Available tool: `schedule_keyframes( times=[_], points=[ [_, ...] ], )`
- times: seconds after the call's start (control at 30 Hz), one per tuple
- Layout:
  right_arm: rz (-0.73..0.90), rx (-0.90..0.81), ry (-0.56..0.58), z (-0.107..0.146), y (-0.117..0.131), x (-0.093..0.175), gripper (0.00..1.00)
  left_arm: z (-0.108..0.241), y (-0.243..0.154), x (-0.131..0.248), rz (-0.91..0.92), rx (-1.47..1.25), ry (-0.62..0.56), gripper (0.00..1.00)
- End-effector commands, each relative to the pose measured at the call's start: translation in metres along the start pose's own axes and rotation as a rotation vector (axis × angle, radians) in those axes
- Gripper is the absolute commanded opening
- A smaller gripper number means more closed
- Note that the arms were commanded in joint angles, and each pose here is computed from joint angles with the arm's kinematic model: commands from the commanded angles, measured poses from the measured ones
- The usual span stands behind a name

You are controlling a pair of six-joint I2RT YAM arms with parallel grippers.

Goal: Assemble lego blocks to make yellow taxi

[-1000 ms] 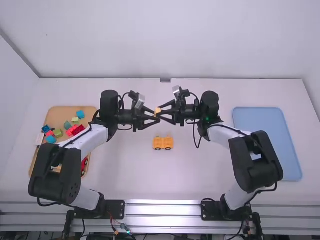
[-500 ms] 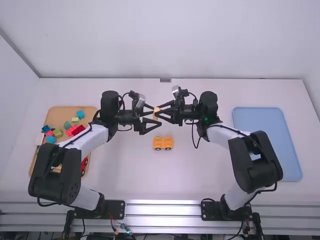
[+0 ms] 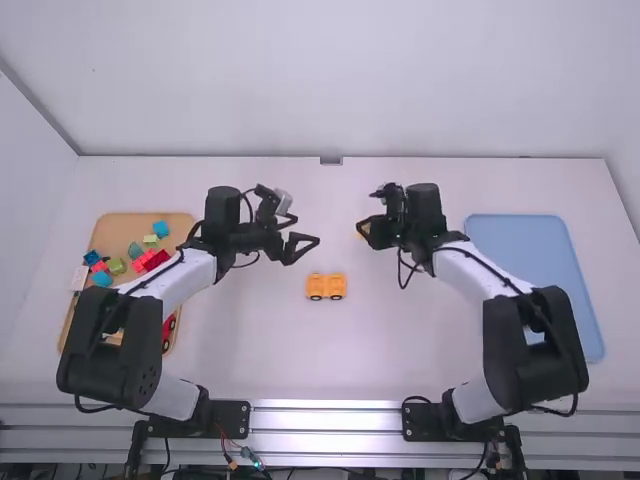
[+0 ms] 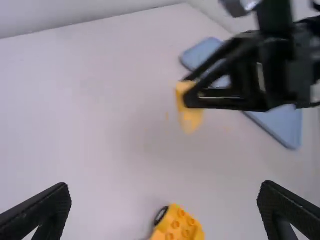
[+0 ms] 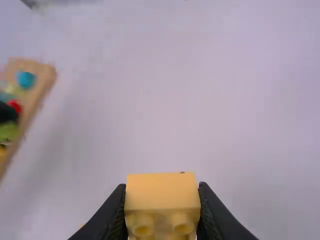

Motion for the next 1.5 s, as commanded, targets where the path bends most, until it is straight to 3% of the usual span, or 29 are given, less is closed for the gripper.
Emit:
schedule_keyframes(
  times=[0.0, 0.2, 0.43, 0.67, 0.77, 0.97, 1.17, 1.3, 1.33, 1.37, 1.4, 1.47],
  points=[
    [0.240, 0.234, -0.041, -0.030, 0.011, 0.021, 0.02, -0.003, 0.008, 0.005, -0.133, -0.033, -0.001, 0.99],
    [0.276, 0.465, 0.327, -0.007, 0.027, 0.018, 0.02, 0.007, 0.020, 0.009, -0.311, 0.007, 0.076, 0.99],
    [0.177, 0.714, 0.674, 0.030, 0.018, -0.015, 0.00, 0.005, 0.008, 0.018, -0.021, -0.305, 0.014, 0.99],
    [0.131, 0.877, 0.798, 0.052, 0.020, -0.041, 0.00, 0.014, 0.002, 0.049, 0.254, -0.551, -0.160, 0.99],
    [0.134, 0.947, 0.858, 0.062, 0.020, -0.049, 0.00, 0.019, 0.009, 0.070, 0.271, -0.559, -0.238, 0.99],
    [0.139, 0.965, 0.934, 0.076, 0.012, -0.062, 0.00, 0.025, 0.019, 0.091, 0.235, -0.515, -0.273, 0.99],
    [0.126, 0.983, 0.945, 0.078, 0.009, -0.066, 0.16, 0.026, 0.019, 0.090, 0.232, -0.514, -0.267, 0.99],
    [0.126, 0.986, 0.934, 0.077, 0.010, -0.068, 0.39, 0.031, 0.019, 0.089, 0.214, -0.530, -0.251, 0.99],
    [0.136, 0.985, 0.927, 0.076, 0.009, -0.068, 0.74, 0.032, 0.018, 0.089, 0.216, -0.529, -0.250, 0.99],
    [0.161, 0.974, 0.919, 0.075, 0.009, -0.069, 0.90, 0.034, 0.018, 0.088, 0.219, -0.527, -0.249, 0.99],
    [0.187, 0.953, 0.912, 0.073, 0.008, -0.069, 0.99, 0.035, 0.017, 0.087, 0.220, -0.526, -0.246, 0.99],
    [0.205, 0.929, 0.904, 0.070, 0.010, -0.068, 0.99, 0.037, 0.017, 0.087, 0.217, -0.522, -0.240, 0.99]
  ],
)
Point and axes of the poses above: each hand's point on the last joint's axis, 136 mm out from that joint toward the fingers, its own x axis back along the fingers, its own y axis along the line the jaws close on, z = x × y, the point moved 10 cm from there along x, back along the fingers, and after that the axes turned 5 degrees about -x, right-handed, at the moved point
